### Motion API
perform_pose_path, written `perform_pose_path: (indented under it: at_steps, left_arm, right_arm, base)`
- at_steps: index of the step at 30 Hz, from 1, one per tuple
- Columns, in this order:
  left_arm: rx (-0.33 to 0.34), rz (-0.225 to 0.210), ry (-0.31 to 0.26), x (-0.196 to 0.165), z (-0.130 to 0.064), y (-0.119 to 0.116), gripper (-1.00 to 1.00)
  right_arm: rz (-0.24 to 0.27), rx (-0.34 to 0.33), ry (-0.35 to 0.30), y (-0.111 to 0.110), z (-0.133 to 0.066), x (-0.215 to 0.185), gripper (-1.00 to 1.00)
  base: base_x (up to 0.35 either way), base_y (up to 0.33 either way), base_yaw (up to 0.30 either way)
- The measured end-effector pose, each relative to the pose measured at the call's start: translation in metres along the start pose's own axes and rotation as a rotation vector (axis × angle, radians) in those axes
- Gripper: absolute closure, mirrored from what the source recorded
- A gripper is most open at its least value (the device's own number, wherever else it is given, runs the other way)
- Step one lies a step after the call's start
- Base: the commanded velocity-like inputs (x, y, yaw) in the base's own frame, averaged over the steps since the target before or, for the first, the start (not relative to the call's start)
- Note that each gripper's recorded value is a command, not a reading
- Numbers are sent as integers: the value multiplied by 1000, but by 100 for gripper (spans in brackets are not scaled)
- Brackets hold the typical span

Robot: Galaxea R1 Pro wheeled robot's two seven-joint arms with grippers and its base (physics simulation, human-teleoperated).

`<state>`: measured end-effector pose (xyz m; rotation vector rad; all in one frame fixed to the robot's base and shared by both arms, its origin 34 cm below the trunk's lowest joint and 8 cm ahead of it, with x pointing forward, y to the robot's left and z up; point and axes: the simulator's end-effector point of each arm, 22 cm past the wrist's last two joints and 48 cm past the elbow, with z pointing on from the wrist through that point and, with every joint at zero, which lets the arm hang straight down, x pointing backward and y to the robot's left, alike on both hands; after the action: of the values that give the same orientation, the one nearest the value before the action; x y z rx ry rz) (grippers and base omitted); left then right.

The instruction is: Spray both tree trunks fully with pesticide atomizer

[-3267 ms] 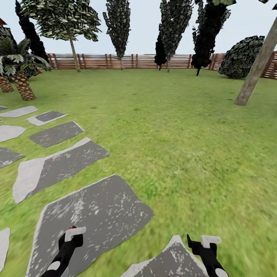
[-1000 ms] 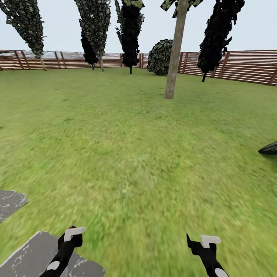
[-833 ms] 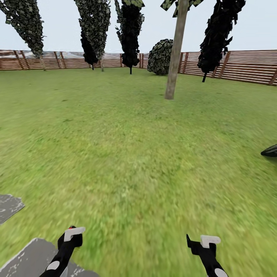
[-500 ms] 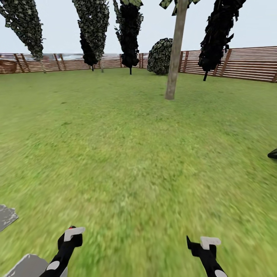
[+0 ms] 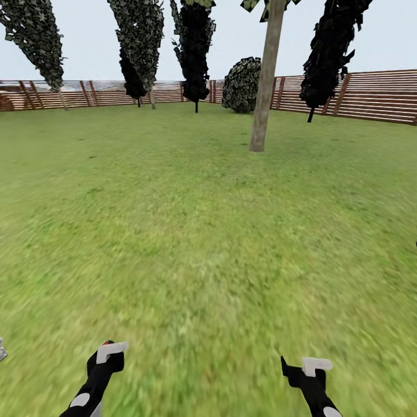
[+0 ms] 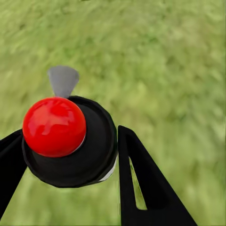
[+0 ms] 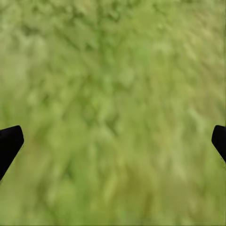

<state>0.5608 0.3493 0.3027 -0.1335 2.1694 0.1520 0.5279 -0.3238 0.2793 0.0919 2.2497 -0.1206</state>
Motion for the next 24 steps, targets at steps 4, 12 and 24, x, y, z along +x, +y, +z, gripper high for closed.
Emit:
perform_pose_path:
  at_steps: [4,12,24]
  left_arm:
    - [1,0,0,0,0,0,100]
    - [2,0,0,0,0,-1,100]
    - [2,0,0,0,0,-1,100]
  right_arm:
    - [0,0,0,0,0,0,-100]
    - [0,0,0,0,0,0,-100]
    - [0,0,0,0,0,0,-100]
  base:
    - [338,0,0]
    - [338,0,0]
    - [338,0,0]
